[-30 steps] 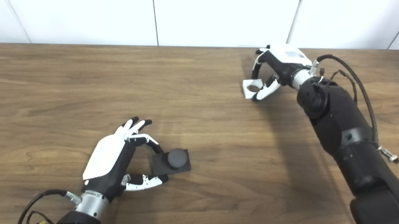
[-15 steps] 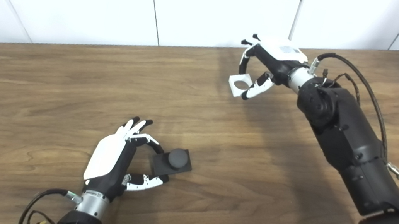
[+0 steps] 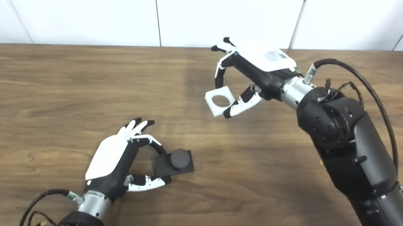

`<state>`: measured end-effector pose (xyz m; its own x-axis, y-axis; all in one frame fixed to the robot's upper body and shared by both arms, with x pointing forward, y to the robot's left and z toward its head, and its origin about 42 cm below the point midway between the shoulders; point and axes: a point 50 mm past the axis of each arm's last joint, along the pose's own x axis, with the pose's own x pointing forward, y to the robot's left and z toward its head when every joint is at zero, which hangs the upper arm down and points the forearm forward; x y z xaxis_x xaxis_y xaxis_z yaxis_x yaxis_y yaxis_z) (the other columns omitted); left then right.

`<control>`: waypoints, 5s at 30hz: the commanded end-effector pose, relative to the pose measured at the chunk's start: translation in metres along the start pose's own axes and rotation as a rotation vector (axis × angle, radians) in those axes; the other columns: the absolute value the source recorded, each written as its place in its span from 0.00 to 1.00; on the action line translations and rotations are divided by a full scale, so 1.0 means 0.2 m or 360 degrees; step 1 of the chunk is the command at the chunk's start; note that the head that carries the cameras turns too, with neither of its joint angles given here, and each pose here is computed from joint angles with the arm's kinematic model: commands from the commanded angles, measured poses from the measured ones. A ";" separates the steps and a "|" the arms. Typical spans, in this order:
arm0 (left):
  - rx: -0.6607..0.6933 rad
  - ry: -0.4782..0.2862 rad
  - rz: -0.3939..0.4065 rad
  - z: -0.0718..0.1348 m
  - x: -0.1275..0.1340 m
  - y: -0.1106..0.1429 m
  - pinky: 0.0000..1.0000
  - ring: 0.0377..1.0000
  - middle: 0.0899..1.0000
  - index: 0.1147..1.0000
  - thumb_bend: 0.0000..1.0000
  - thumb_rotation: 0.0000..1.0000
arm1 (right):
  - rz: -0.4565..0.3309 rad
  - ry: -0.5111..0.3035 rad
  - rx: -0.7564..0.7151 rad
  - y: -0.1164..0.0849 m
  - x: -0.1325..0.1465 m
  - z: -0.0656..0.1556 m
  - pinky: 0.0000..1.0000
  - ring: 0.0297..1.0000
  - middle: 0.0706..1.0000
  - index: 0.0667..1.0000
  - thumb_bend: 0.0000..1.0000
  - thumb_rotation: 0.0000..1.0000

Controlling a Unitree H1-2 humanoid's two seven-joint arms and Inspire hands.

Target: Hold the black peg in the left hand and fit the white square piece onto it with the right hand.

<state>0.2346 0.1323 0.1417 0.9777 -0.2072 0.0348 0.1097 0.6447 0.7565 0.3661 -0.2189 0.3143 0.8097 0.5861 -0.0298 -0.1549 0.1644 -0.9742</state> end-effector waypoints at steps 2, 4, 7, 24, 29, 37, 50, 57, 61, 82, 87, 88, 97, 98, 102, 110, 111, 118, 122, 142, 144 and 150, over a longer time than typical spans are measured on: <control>0.0011 0.0009 0.0019 0.00 0.03 0.00 0.99 1.00 0.93 0.43 0.49 0.08 | -0.0077 -0.0105 -0.0031 -0.10 -0.05 0.11 0.93 1.00 0.92 0.45 0.52 0.14; 0.0017 0.0006 0.0024 0.00 0.04 0.00 0.99 1.00 0.93 0.43 0.49 0.09 | -0.0082 -0.0145 -0.0036 -0.09 -0.07 0.15 0.92 1.00 0.92 0.45 0.52 0.14; 0.0017 0.0003 0.0019 0.00 0.04 0.00 1.00 1.00 0.93 0.43 0.49 0.09 | -0.0094 -0.0188 -0.0030 -0.07 -0.09 0.19 0.93 1.00 0.92 0.45 0.52 0.14; 0.0018 0.0002 0.0013 0.00 0.04 0.01 0.99 1.00 0.93 0.43 0.49 0.09 | -0.0122 -0.0335 -0.0145 0.03 -0.16 0.34 0.96 1.00 0.91 0.45 0.53 0.14; 0.0021 -0.0005 0.0014 0.00 0.04 0.02 1.00 1.00 0.93 0.42 0.49 0.09 | -0.0124 -0.0364 -0.0129 0.07 -0.17 0.37 0.97 1.00 0.90 0.45 0.53 0.14; 0.0026 -0.0002 0.0020 0.00 0.04 0.02 1.00 1.00 0.93 0.43 0.49 0.09 | -0.0102 -0.0389 -0.0098 0.13 -0.17 0.41 0.96 1.00 0.91 0.45 0.53 0.14; 0.0036 -0.0015 0.0025 0.03 0.04 0.03 0.99 1.00 0.93 0.43 0.49 0.09 | -0.0046 -0.0393 -0.0075 0.21 -0.15 0.42 0.96 1.00 0.92 0.45 0.53 0.14; 0.0034 -0.0020 0.0032 0.03 0.02 0.03 0.99 1.00 0.93 0.43 0.49 0.09 | -0.0016 -0.0376 -0.0059 0.25 -0.13 0.41 0.96 1.00 0.92 0.45 0.53 0.14; 0.0021 -0.0025 0.0047 0.04 0.02 0.04 1.00 1.00 0.93 0.43 0.49 0.09 | -0.0009 -0.0384 -0.0061 0.25 -0.12 0.41 0.96 1.00 0.92 0.45 0.53 0.14; 0.0012 -0.0013 0.0041 0.04 0.01 0.04 1.00 1.00 0.93 0.43 0.49 0.09 | -0.0018 -0.0347 -0.0060 0.24 -0.09 0.35 0.96 1.00 0.92 0.45 0.53 0.15; 0.0014 -0.0007 0.0040 0.04 0.01 0.04 0.99 1.00 0.93 0.43 0.49 0.09 | -0.0017 -0.0335 -0.0065 0.24 -0.09 0.34 0.96 1.00 0.92 0.45 0.53 0.15; 0.0012 -0.0008 0.0040 0.04 0.01 0.03 0.99 1.00 0.93 0.43 0.49 0.09 | -0.0018 -0.0334 -0.0064 0.24 -0.08 0.34 0.96 1.00 0.92 0.45 0.53 0.15; 0.0015 -0.0009 0.0032 0.04 0.00 0.03 0.99 1.00 0.93 0.43 0.49 0.09 | -0.0021 -0.0315 -0.0041 0.25 -0.08 0.31 0.95 1.00 0.91 0.45 0.53 0.15; 0.0014 -0.0011 0.0032 0.04 0.00 0.02 0.99 1.00 0.93 0.43 0.49 0.09 | -0.0022 -0.0314 -0.0038 0.26 -0.08 0.31 0.95 1.00 0.91 0.45 0.53 0.15; 0.0010 -0.0020 0.0041 0.05 0.00 0.02 0.99 1.00 0.92 0.43 0.49 0.09 | -0.0018 -0.0313 -0.0039 0.26 -0.07 0.31 0.95 1.00 0.92 0.45 0.53 0.15; 0.0009 -0.0025 0.0043 0.07 0.01 0.03 0.99 1.00 0.93 0.43 0.49 0.09 | -0.0009 -0.0318 -0.0028 0.30 -0.07 0.30 0.95 1.00 0.91 0.45 0.53 0.15; 0.0010 -0.0027 0.0043 0.08 0.01 0.03 0.99 1.00 0.93 0.43 0.49 0.09 | -0.0007 -0.0318 -0.0026 0.30 -0.07 0.30 0.95 1.00 0.91 0.45 0.53 0.15; 0.0021 -0.0023 0.0037 0.08 0.03 0.02 0.99 1.00 0.93 0.43 0.49 0.09 | -0.0001 -0.0322 -0.0024 0.30 -0.06 0.31 0.96 1.00 0.92 0.45 0.53 0.15; 0.0017 -0.0025 0.0033 0.09 0.04 0.01 0.99 1.00 0.93 0.43 0.49 0.09 | 0.0002 -0.0330 -0.0032 0.30 -0.06 0.31 0.95 1.00 0.92 0.45 0.53 0.15; -0.0009 -0.0028 0.0035 0.11 0.08 0.00 0.99 1.00 0.92 0.43 0.49 0.09 | 0.0066 -0.0309 -0.0116 0.36 -0.06 0.33 0.95 1.00 0.92 0.45 0.53 0.15; -0.0009 -0.0032 0.0036 0.11 0.07 0.00 0.99 1.00 0.92 0.43 0.49 0.09 | 0.0077 -0.0291 -0.0107 0.38 -0.06 0.32 0.95 1.00 0.92 0.45 0.53 0.15; -0.0009 -0.0036 0.0040 0.12 0.06 0.01 0.99 1.00 0.92 0.43 0.49 0.09 | 0.0095 -0.0261 -0.0087 0.40 -0.05 0.28 0.96 1.00 0.92 0.45 0.53 0.15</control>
<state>0.2411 0.1162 0.1468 0.9780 -0.2078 0.0177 0.1245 0.6500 0.7497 0.3105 -0.1676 0.2419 0.7078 0.7004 -0.0922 -0.2038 0.0775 -0.9760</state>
